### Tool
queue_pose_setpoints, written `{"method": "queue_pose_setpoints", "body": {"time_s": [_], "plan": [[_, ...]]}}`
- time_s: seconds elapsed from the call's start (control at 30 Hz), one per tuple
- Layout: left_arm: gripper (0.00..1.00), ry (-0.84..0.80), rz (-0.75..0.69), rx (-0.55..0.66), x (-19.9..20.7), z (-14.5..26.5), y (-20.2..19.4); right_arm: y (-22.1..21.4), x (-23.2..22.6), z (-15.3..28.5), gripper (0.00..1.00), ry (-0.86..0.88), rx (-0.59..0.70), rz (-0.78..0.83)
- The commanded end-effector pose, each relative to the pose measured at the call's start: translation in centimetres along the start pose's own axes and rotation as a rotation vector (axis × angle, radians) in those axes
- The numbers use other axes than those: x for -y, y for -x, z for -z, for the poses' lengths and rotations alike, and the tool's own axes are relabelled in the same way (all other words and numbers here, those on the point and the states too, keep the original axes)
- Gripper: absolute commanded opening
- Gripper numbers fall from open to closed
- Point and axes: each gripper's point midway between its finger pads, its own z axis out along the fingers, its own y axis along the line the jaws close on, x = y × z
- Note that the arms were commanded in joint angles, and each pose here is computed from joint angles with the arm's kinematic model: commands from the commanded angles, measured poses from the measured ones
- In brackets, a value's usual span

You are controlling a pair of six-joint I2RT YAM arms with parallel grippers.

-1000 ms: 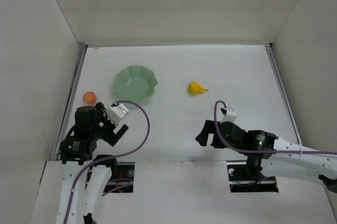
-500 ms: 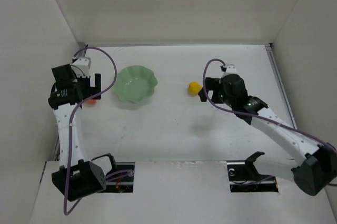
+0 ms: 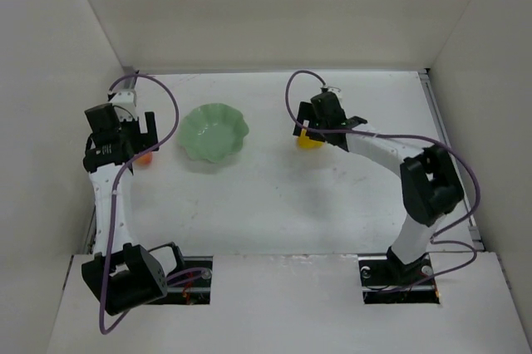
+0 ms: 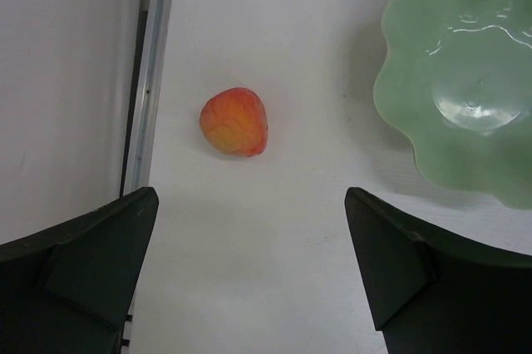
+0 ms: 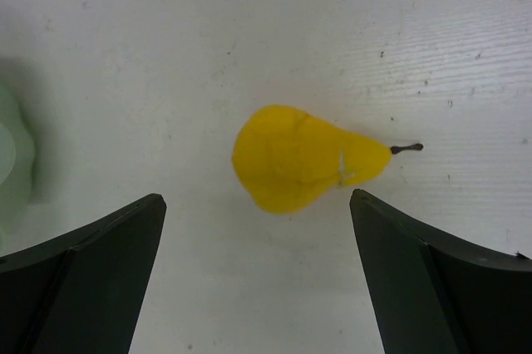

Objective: Place and organize the fake fruits in the fruit bowl

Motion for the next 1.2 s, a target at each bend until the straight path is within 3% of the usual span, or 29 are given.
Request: {"method": "queue_pose_setpoints", "body": {"time_s": [0.0,0.13,0.23,0.6,0.7,0.77,0.93,1.07,1.17], "plan": [[1.00,0.030,0.025,0.070,-0.7,-0.2,1.3,2.8,-0.3,-1.9,1.00,-0.049,0.089,-0.025],[1.00,0.042,0.028,0.057,-1.1,-0.2,0.5,2.6,0.4,-2.6,1.00,-0.131,0.112,0.198],[1.00,0.047,0.034,0.043,-1.4,-0.5,-0.2,2.4,1.0,-3.3,1.00,-0.146,0.116,0.279],[1.00,0.061,0.044,0.003,-2.3,-1.6,-0.7,-0.7,0.8,-5.9,1.00,-0.071,0.003,0.302],[1.00,0.056,0.046,-0.004,-2.3,-1.9,-0.8,-0.5,0.6,-6.3,0.86,-0.065,0.000,0.304],[1.00,0.052,0.047,-0.008,-2.3,-2.1,-0.8,-0.3,0.4,-6.3,0.68,-0.059,0.002,0.307],[1.00,0.046,0.047,-0.014,-2.2,-2.2,-1.0,0.4,-0.5,-5.4,0.37,-0.027,0.013,0.324],[1.00,0.044,0.048,-0.020,-2.2,-2.4,-1.4,1.9,-1.5,-3.4,0.25,-0.001,0.043,0.315],[1.00,0.048,0.045,-0.019,-2.3,-2.5,-1.5,4.7,-6.1,-0.1,0.25,0.098,0.123,0.311]]}}
